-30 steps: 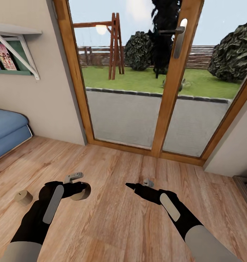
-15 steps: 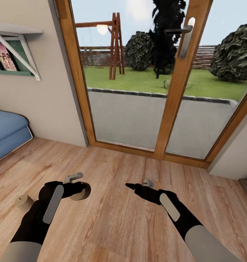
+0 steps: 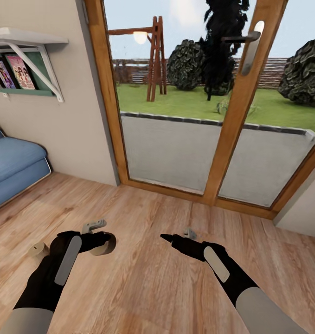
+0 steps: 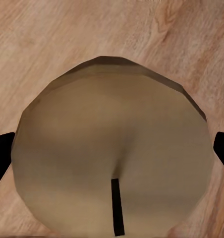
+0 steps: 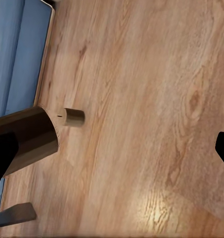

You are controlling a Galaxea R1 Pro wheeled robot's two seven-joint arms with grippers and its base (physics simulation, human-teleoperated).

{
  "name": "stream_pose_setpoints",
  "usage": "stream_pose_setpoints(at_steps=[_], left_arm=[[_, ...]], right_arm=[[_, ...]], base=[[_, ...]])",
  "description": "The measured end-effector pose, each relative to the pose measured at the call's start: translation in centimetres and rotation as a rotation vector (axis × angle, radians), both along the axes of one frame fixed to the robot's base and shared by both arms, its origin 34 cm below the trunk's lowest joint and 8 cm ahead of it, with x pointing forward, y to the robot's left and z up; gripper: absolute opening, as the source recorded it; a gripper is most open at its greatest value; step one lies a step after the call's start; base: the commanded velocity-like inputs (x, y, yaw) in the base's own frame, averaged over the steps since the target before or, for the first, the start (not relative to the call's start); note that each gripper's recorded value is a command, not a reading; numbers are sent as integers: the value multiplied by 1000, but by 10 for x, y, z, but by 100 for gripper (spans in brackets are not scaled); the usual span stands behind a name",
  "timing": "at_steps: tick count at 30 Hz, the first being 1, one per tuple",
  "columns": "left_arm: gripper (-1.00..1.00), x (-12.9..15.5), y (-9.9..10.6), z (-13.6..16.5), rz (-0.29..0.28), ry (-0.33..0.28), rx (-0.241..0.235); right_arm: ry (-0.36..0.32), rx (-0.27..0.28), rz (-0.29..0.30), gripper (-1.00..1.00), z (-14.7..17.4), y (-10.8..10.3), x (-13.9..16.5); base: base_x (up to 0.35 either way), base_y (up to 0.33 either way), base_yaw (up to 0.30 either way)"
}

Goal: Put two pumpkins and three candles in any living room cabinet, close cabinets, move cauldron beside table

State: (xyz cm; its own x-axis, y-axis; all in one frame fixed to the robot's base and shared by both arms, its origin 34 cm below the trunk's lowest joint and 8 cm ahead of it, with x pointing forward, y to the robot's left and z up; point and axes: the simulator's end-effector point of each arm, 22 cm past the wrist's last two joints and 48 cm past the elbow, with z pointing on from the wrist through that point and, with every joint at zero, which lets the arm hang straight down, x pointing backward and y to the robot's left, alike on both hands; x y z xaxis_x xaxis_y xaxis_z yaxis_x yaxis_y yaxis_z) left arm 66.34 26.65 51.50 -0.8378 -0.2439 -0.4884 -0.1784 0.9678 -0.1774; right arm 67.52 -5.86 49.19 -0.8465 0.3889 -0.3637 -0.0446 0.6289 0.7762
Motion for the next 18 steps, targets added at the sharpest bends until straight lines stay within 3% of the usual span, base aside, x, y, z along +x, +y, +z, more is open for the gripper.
stream_pose_setpoints(at_steps=[18], left_arm=[[-100,2,0,11,0,1,2]], right_arm=[[9,-22,-9,100,6,-4,3]], base=[[0,0,288]])
